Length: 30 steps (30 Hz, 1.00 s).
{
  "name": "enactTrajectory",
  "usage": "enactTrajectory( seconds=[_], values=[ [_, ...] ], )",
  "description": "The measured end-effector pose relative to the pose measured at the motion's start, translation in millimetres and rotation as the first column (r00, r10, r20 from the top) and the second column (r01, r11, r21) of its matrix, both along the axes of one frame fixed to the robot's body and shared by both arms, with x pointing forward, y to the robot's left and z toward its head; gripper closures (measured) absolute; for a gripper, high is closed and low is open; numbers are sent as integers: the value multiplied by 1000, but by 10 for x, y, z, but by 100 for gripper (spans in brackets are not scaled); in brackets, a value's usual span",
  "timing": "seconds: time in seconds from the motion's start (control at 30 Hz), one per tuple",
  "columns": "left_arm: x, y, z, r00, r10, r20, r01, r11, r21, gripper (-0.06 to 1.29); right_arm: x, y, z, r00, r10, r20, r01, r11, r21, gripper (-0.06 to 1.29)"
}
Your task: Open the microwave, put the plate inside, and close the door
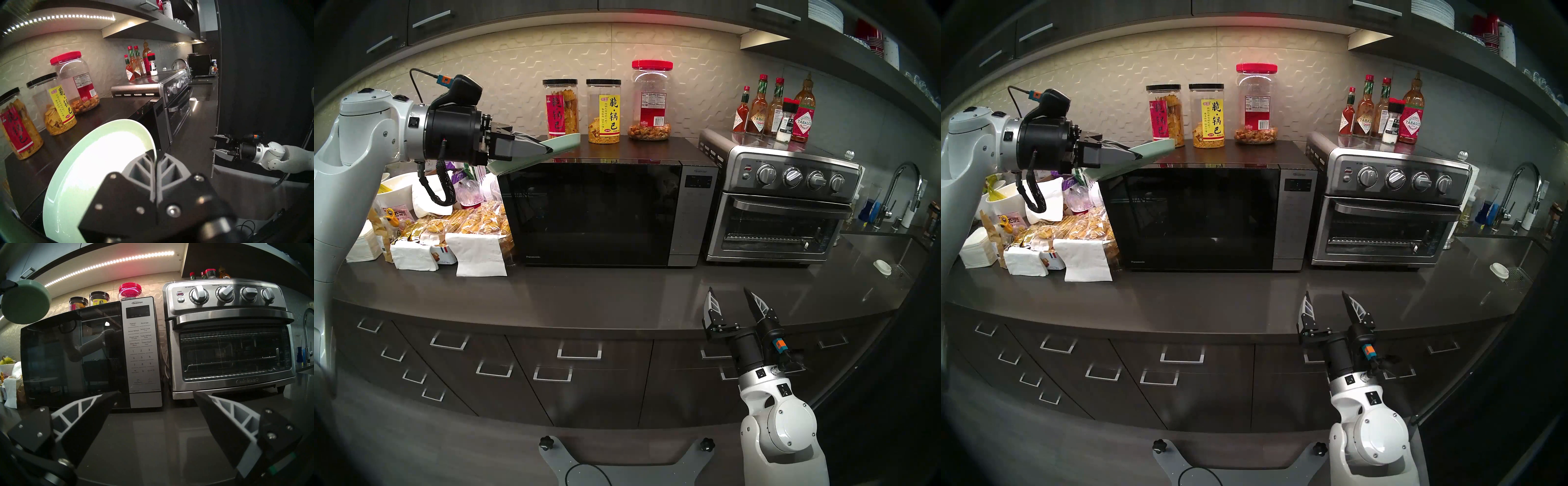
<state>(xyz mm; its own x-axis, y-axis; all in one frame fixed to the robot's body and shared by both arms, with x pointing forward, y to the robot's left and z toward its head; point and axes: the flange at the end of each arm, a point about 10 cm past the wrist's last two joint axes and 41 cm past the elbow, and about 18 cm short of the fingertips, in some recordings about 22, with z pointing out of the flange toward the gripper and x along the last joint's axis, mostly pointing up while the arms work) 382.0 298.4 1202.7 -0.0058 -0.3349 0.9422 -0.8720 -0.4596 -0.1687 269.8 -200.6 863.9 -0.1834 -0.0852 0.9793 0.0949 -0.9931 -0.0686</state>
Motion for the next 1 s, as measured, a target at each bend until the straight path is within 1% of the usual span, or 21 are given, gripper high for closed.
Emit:
enactTrajectory(
  seconds=[0.27,0.47,0.77,1.0],
  values=[
    [-213,94,56,1000,25,8,-25,1000,-1,125,0,0,0,1000,0,0,0,1000,0,-1],
    [-334,162,69,998,56,10,-56,998,1,125,0,0,0,1000,0,0,0,1000,0,-1],
    [-455,249,52,994,112,18,-112,994,1,125,0,0,0,1000,0,0,0,1000,0,-1],
    [-495,332,-41,982,188,15,-188,982,6,125,0,0,0,1000,0,0,0,1000,0,-1]
  ],
)
